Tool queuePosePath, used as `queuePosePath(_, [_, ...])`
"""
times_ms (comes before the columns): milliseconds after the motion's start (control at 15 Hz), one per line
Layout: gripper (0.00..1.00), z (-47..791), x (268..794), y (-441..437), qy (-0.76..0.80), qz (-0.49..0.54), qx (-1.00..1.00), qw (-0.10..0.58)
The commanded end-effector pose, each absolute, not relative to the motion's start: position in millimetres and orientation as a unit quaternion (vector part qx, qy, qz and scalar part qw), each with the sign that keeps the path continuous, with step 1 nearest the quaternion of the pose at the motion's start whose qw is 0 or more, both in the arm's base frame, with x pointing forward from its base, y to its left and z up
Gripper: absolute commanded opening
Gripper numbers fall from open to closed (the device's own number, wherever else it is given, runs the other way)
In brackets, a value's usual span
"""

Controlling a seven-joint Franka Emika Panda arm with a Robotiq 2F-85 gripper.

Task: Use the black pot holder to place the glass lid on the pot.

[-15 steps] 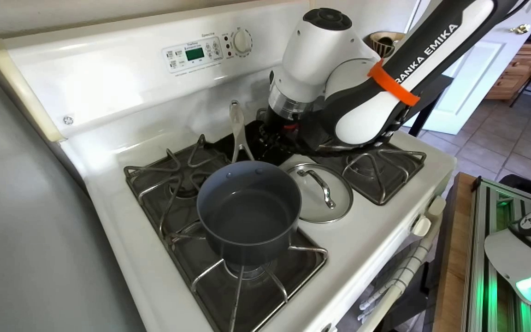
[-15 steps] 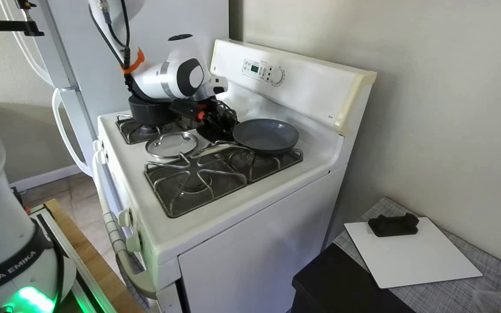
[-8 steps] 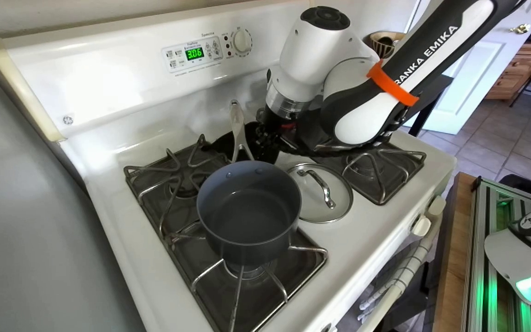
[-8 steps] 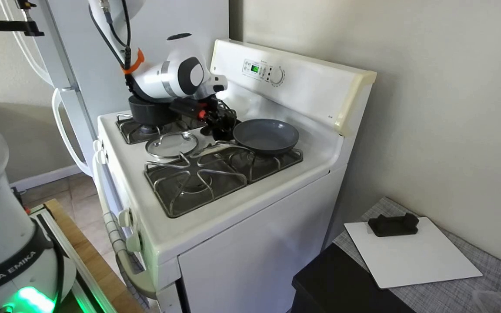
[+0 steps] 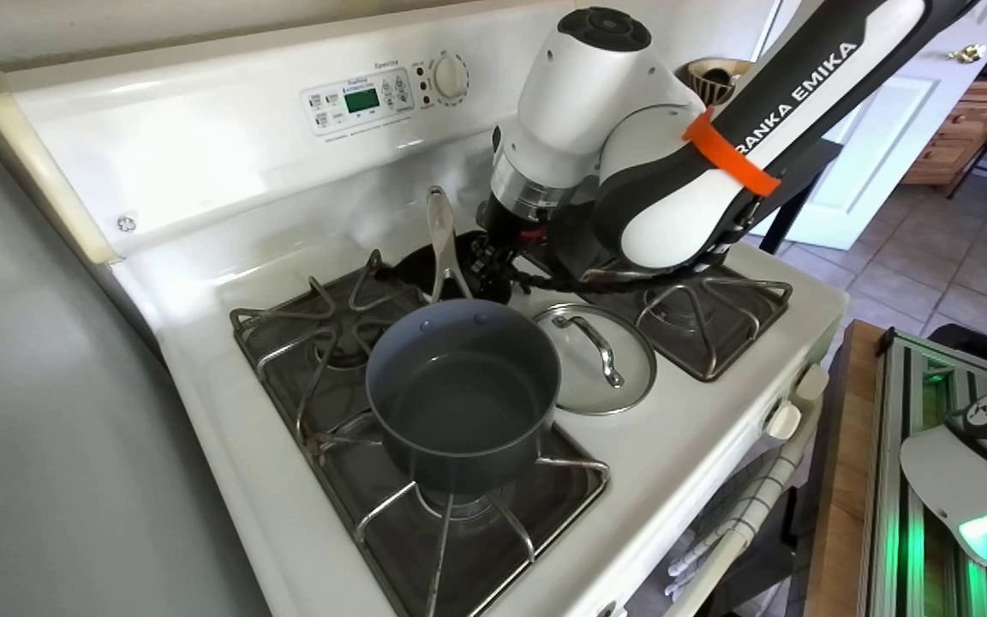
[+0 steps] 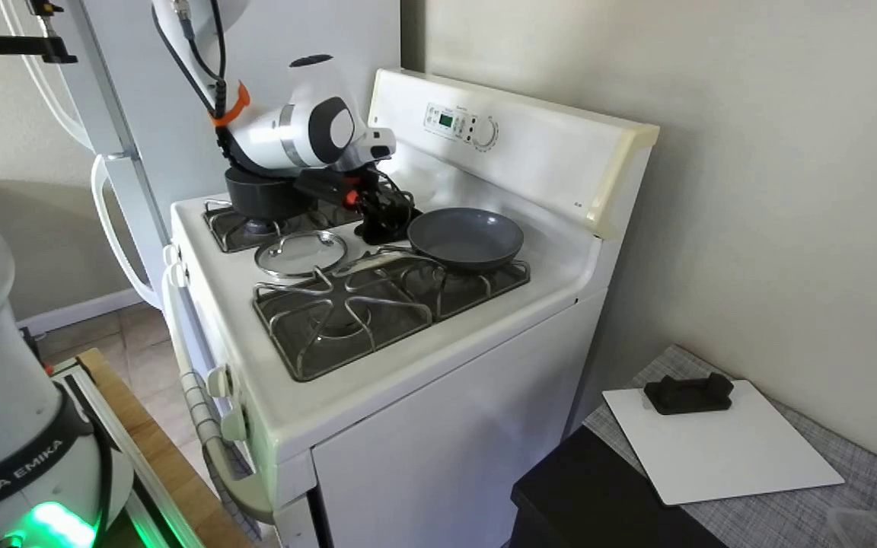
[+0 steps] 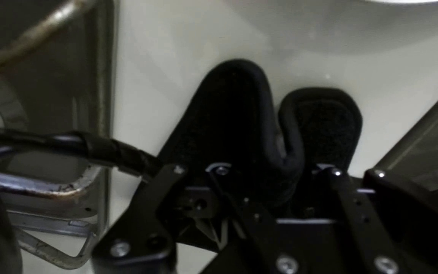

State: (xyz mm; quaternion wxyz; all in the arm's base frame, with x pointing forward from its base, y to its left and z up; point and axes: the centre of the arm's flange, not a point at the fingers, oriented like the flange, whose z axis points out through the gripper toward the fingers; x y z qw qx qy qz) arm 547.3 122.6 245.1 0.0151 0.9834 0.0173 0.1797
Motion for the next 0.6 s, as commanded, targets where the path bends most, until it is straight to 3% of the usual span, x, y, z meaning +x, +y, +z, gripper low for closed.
queuePosePath(0, [0.02, 253, 522, 123, 0.024, 0.168, 0.985, -0.007])
queuePosePath(533, [0.03, 294, 497, 106, 0.019, 0.172, 0.984, -0.05])
